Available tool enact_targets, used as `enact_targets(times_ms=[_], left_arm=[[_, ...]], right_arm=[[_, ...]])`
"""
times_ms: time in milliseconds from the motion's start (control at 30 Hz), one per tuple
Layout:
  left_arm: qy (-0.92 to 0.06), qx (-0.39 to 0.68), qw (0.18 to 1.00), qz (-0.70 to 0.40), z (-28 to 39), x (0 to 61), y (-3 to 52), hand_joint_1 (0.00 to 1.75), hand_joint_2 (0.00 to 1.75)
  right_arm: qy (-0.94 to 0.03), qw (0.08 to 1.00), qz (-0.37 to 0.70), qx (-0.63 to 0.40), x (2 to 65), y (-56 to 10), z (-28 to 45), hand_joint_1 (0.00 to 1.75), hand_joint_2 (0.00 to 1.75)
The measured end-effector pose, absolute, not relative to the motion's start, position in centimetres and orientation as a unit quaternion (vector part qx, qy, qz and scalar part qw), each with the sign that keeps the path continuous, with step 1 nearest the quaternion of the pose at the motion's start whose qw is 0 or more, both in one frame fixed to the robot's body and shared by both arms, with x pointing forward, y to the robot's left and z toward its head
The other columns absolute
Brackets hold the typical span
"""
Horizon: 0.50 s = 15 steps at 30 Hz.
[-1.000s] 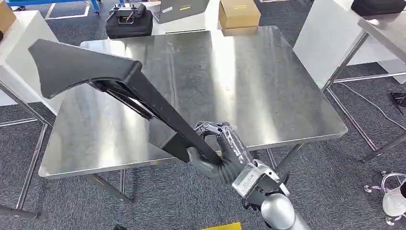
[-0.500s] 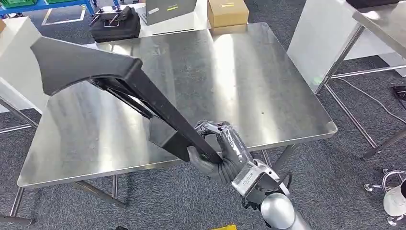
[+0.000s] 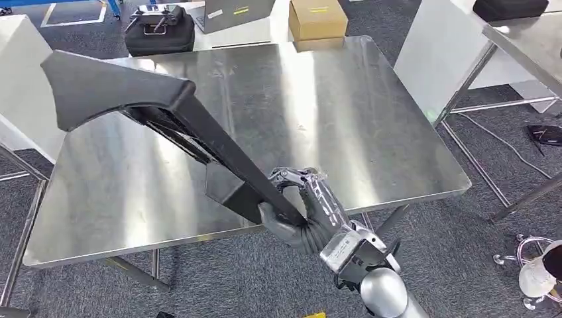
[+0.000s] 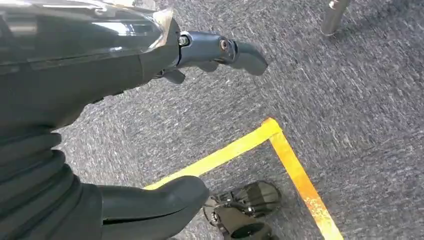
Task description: Take the parts from the cabinet and place them on the table.
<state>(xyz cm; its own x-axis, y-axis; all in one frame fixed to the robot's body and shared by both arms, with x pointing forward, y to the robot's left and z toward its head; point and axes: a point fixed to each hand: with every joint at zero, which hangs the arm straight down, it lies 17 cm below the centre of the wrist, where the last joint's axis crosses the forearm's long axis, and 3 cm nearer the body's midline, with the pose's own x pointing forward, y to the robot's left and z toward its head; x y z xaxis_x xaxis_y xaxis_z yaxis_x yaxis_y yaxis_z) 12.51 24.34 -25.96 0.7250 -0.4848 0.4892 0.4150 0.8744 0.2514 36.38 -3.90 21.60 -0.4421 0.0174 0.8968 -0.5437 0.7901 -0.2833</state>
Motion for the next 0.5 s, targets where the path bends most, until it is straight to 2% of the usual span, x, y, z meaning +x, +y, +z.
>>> enact_targets(times_ms=[500], left_arm=[[-0.277, 0.063, 0.928, -0.241, -26.05, 12.16, 24.37, 0.00, 1.75]], right_arm=[[-0.803, 0.500, 0.277, 0.168, 36.35, -3.51, 21.90, 1.75, 1.75]])
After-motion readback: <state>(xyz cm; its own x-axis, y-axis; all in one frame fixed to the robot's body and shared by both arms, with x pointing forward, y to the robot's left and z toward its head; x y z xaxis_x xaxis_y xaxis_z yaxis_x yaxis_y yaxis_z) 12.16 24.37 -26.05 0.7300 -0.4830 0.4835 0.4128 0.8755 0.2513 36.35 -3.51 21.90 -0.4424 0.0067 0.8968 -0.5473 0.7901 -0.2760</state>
